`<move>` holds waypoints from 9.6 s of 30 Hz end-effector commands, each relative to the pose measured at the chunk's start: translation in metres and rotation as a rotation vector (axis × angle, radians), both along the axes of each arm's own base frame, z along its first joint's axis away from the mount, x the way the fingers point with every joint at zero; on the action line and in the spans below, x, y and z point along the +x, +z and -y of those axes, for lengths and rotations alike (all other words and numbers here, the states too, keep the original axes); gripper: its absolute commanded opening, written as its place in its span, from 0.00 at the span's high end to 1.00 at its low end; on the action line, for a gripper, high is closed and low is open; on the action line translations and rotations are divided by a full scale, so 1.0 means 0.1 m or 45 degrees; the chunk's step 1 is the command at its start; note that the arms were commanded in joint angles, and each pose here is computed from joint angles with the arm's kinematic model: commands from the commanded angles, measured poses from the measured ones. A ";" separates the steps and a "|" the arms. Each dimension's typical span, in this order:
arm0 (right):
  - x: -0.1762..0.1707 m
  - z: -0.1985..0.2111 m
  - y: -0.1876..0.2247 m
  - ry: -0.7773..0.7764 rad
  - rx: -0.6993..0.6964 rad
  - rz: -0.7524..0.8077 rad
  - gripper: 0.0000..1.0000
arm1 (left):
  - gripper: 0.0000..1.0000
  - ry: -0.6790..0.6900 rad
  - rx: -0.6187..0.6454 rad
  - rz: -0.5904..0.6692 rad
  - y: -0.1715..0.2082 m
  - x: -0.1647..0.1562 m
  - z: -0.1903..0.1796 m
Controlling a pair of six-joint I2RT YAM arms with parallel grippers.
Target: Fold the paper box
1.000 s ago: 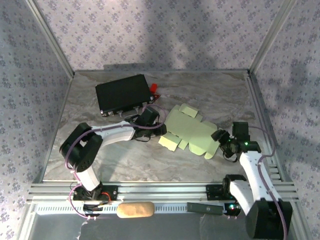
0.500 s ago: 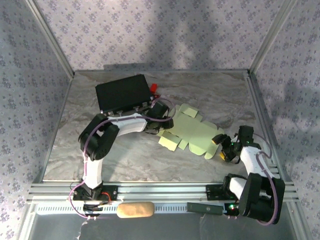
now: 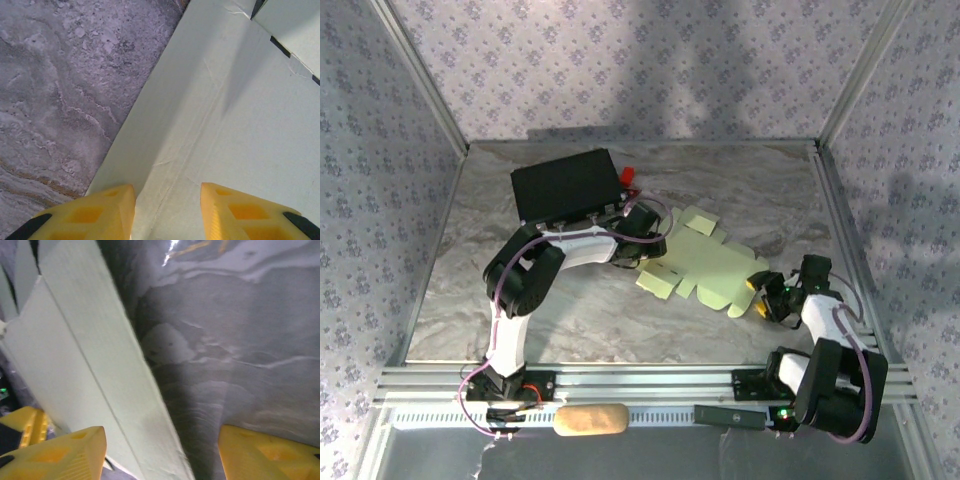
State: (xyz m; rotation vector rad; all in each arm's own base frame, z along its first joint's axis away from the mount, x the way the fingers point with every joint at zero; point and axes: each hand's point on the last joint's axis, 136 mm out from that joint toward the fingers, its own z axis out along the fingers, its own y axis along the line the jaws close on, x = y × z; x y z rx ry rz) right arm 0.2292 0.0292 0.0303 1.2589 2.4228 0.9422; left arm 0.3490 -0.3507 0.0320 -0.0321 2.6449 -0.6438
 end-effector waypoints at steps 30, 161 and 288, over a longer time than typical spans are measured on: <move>0.21 -0.26 0.66 0.052 0.162 0.379 0.42 | 0.60 0.010 0.112 -0.081 -0.20 -0.12 -0.21; 0.90 -2.21 2.40 0.839 0.458 0.985 0.27 | 1.00 0.258 -0.962 0.775 4.00 -0.43 -1.51; 1.08 -2.13 2.18 0.761 0.088 0.778 1.00 | 0.24 0.421 -0.765 0.636 3.71 -0.50 -2.08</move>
